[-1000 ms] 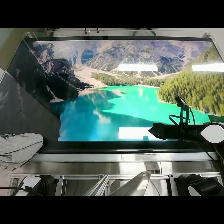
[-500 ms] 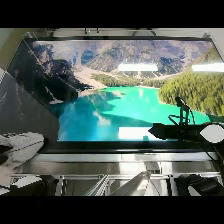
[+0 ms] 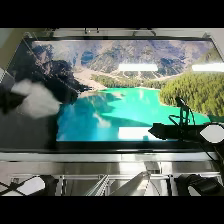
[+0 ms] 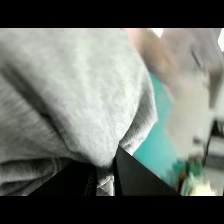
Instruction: Fold the shirts.
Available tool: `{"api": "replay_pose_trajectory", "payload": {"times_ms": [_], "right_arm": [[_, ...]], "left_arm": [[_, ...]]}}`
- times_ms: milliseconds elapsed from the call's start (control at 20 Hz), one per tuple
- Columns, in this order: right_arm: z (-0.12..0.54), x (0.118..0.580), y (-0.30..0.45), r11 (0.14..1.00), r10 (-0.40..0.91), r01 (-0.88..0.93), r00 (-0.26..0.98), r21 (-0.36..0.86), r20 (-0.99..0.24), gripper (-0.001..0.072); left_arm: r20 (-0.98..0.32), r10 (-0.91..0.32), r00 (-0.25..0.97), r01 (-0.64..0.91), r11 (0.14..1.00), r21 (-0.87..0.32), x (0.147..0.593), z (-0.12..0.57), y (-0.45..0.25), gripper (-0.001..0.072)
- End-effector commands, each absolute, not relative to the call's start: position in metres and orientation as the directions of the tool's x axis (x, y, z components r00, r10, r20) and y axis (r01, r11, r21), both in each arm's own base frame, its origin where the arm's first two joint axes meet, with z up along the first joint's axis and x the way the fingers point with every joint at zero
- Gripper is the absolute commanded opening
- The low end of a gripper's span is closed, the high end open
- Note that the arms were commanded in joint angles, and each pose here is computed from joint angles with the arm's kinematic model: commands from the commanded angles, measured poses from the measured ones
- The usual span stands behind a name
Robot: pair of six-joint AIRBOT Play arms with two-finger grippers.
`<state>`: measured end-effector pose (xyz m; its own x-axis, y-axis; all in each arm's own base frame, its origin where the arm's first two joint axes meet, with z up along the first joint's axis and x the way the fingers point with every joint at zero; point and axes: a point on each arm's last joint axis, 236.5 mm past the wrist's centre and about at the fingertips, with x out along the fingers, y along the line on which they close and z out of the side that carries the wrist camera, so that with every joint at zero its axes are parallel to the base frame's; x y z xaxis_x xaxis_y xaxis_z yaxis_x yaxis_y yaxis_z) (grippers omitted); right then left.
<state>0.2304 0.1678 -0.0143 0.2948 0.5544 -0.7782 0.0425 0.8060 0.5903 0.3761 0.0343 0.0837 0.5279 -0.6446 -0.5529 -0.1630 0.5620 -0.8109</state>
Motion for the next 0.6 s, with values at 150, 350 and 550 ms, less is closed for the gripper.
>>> {"api": "replay_pose_trajectory", "payload": {"times_ms": [150,350,550], "right_arm": [[-0.015,0.23,0.168,0.806,0.554,0.044,0.294,0.591,-0.778,0.0016],[-0.015,0.23,0.168,0.806,0.555,0.044,0.294,0.591,-0.778,0.0016],[-0.014,0.234,0.167,0.806,0.552,0.041,0.31,0.591,-0.774,0.0037]], "left_arm": [[-0.55,-0.833,0.064,0.346,0.535,-0.77,0.338,0.13,-0.204,0.002],[-0.64,-0.761,-0.108,0.402,0.555,-0.728,0.316,0.068,-0.265,0.0329],[-0.648,-0.726,-0.231,0.349,0.56,-0.752,0.31,0.023,-0.281,0.0343]]}}
